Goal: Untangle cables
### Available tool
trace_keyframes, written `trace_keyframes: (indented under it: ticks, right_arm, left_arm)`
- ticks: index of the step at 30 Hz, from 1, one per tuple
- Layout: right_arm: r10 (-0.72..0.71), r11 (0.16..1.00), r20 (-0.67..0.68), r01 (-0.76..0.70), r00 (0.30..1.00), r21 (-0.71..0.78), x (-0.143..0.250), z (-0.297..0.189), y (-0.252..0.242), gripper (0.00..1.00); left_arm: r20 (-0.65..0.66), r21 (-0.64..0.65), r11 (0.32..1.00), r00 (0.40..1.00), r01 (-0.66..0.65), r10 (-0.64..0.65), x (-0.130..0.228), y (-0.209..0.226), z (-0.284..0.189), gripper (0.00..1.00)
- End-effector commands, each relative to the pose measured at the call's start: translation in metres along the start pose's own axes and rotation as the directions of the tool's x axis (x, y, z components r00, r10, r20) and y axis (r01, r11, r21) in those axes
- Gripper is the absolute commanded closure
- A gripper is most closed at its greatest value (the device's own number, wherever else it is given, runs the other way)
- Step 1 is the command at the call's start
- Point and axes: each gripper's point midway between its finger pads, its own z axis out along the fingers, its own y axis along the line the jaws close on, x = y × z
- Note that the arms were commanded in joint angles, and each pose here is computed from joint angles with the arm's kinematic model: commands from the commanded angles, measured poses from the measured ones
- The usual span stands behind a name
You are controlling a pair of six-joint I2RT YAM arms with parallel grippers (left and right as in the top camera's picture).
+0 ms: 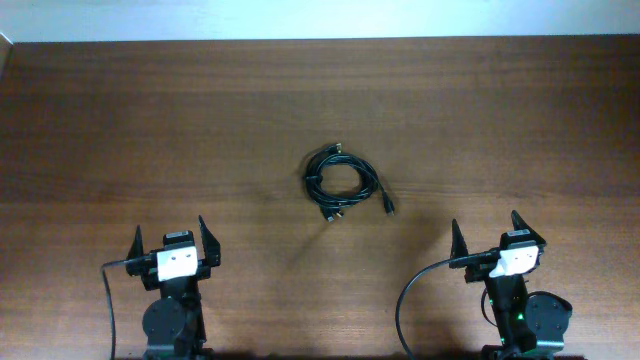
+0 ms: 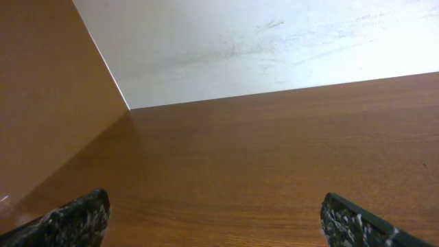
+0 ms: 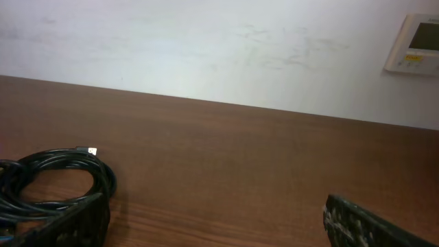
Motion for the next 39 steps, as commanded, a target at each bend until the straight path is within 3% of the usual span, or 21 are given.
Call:
trace_keyframes:
  ticks: [1, 2, 3, 6, 9, 13, 15, 18, 21, 23, 24, 26, 27, 29, 31, 32, 33, 34, 36, 39]
  right_arm:
    - [0.019, 1.0, -0.002, -0.019, 1.0, -0.023, 0.002, 0.0, 0.004, 0.01]
    - [0.054, 0.998, 0.018, -0.053, 0.998, -0.028, -0.003, 0.0, 0.005, 0.01]
    - [0.221, 0.975, 0.043, -0.219, 0.974, -0.048, -0.012, -0.001, 0.006, 0.01]
    - [0.227, 0.937, 0.058, -0.201, 0.972, -0.284, -0.045, -0.014, 0.045, 0.01]
    - [0.242, 0.919, 0.006, -0.228, 0.97, -0.323, -0.08, -0.037, 0.054, 0.01]
    - [0.277, 0.903, -0.178, -0.319, 0.944, -0.287, -0.119, -0.1, 0.063, 0.01]
    - [0.295, 0.875, -0.32, -0.389, 0.9, -0.287, -0.111, -0.121, 0.074, 0.01]
    - [0.27, 0.801, -0.351, -0.411, 0.897, -0.435, -0.121, -0.138, 0.101, 0.01]
    - [0.255, 0.802, -0.331, -0.39, 0.908, -0.452, -0.128, -0.13, 0.1, 0.01]
    - [0.203, 0.794, -0.467, -0.424, 0.861, -0.436, -0.108, -0.112, 0.099, 0.01]
    - [0.16, 0.792, -0.542, -0.435, 0.825, -0.429, -0.096, -0.104, 0.099, 0.01]
    - [0.085, 0.812, -0.711, -0.462, 0.698, -0.357, -0.071, -0.086, 0.088, 0.01]
    - [0.06, 0.856, -0.863, -0.471, 0.502, -0.214, -0.048, -0.088, 0.072, 0.02]
    - [0.104, 0.841, -0.921, -0.527, 0.374, -0.119, -0.042, -0.086, 0.071, 0.01]
    - [0.204, 0.789, -0.972, -0.608, 0.117, 0.092, -0.019, -0.076, 0.074, 0.01]
    - [0.202, 0.767, -0.978, -0.629, 0.048, 0.128, -0.011, -0.067, 0.076, 0.01]
    - [0.164, 0.752, -0.985, -0.653, 0.06, 0.086, -0.007, -0.055, 0.079, 0.01]
    - [0.1, 0.736, -0.988, -0.677, 0.114, -0.004, -0.007, -0.045, 0.085, 0.01]
    - [-0.023, 0.743, -0.965, -0.641, 0.26, -0.19, -0.006, -0.024, 0.1, 0.01]
    - [-0.147, 0.731, -0.852, -0.524, 0.503, -0.436, -0.022, 0.012, 0.13, 0.01]
  left_arm:
    - [0.008, -0.008, 1.0, 1.0, 0.021, -0.021, 0.0, 0.002, 0.0, 0.01]
    - [0.022, 0.036, 0.997, 0.998, 0.062, -0.063, -0.004, -0.006, 0.0, 0.02]
    - [0.089, 0.179, 0.973, 0.982, 0.147, -0.165, -0.024, -0.027, -0.004, 0.02]
    - [0.099, 0.289, 0.946, 0.979, 0.144, -0.179, -0.053, -0.036, -0.017, 0.02]
    - [0.039, 0.37, 0.916, 0.983, 0.154, -0.181, -0.077, -0.04, -0.034, 0.02]
    - [-0.076, 0.581, 0.764, 0.953, 0.281, -0.292, -0.123, -0.063, -0.067, 0.02]
    - [-0.135, 0.735, 0.619, 0.954, 0.278, -0.268, -0.125, -0.092, -0.089, 0.02]
    - [-0.147, 0.85, 0.456, 0.95, 0.264, -0.275, -0.136, -0.11, -0.117, 0.02]
    - [-0.16, 0.853, 0.452, 0.955, 0.262, -0.252, -0.133, -0.113, -0.112, 0.02]
    - [-0.209, 0.854, 0.444, 0.96, 0.272, -0.187, -0.133, -0.12, -0.098, 0.02]
    - [-0.236, 0.844, 0.463, 0.962, 0.271, -0.134, -0.135, -0.122, -0.086, 0.01]
    - [-0.329, 0.747, 0.612, 0.944, 0.259, 0.002, -0.129, -0.117, -0.047, 0.02]
    - [-0.393, 0.722, 0.64, 0.917, 0.263, 0.067, -0.129, -0.122, -0.034, 0.02]
    - [-0.409, 0.74, 0.613, 0.908, 0.276, 0.085, -0.131, -0.13, -0.034, 0.02]
    - [-0.443, 0.771, 0.547, 0.891, 0.325, 0.096, -0.127, -0.143, -0.039, 0.02]
    - [-0.453, 0.772, 0.546, 0.885, 0.326, 0.112, -0.122, -0.146, -0.036, 0.16]
    - [-0.468, 0.768, 0.546, 0.875, 0.335, 0.122, -0.118, -0.148, -0.034, 0.14]
    - [-0.485, 0.764, 0.546, 0.864, 0.344, 0.134, -0.112, -0.15, -0.032, 0.0]
    - [-0.473, 0.779, 0.542, 0.863, 0.313, 0.181, -0.103, -0.155, -0.025, 0.01]
    - [-0.46, 0.758, 0.589, 0.87, 0.281, 0.177, -0.101, -0.152, -0.01, 0.01]
